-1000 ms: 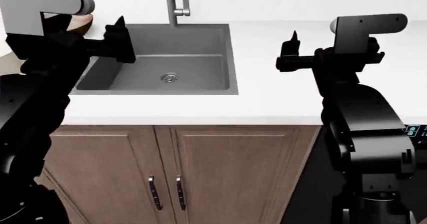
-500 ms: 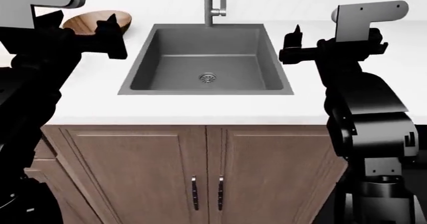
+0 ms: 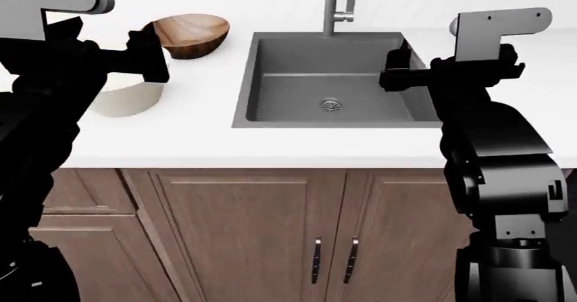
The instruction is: Stack the bowls in the sink.
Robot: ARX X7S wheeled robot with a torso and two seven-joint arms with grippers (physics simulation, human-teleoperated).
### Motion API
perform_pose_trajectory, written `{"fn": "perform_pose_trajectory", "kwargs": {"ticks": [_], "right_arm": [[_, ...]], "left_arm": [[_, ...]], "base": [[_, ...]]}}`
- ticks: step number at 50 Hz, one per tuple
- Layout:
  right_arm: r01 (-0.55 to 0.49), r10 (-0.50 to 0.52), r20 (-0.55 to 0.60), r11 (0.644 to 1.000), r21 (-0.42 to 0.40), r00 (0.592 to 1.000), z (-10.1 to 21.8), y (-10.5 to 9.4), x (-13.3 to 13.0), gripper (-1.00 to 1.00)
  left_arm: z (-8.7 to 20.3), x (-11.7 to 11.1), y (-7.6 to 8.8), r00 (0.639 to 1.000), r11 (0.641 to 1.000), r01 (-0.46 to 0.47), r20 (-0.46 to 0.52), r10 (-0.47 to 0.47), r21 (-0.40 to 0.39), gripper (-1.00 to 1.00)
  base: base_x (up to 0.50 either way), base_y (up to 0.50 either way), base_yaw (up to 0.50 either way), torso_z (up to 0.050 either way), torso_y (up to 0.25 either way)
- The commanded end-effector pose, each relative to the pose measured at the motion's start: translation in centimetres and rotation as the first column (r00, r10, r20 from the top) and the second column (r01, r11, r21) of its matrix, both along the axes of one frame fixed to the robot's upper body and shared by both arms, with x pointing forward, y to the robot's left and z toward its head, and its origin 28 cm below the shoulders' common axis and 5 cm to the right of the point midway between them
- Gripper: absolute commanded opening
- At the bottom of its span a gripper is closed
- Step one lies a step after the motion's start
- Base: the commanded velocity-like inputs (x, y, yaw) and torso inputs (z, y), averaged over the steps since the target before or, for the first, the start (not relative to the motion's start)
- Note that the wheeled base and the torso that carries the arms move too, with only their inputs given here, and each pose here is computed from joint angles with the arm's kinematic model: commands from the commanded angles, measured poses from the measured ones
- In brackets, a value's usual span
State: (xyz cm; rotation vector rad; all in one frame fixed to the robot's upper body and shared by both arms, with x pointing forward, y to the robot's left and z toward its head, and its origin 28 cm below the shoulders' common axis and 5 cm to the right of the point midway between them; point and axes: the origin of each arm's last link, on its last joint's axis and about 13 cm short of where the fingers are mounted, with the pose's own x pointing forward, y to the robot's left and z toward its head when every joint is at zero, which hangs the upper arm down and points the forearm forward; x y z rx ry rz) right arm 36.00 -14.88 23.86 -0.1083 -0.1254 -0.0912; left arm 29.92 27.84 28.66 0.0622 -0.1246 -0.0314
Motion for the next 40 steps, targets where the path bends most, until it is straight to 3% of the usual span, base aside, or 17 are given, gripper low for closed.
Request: {"fn": "perform_pose_trajectory", "kwargs": {"ticks": [1,40], "right_arm": [[0.025,-0.025,-0.008,1.0,0.014,1.0,-0.39,-0.62,-0.18,1.0],[0.057,-0.057,-0.032,0.998,0.009,0.998,-0.64,-1.44,-0.35,1.0]], "left_arm": [[0.05,0.03,-0.18,1.0,1.0,0.01,-0.005,-0.01,0.005,1.0],[0.44,0.67,-0.85,0.999,0.999,0.035,-0.007,-0.035,0.02,1.0]], "base": [[0.0,0.0,0.0,0.0,0.0],[0.33,0.0,0.0,0.0,0.0]]}}
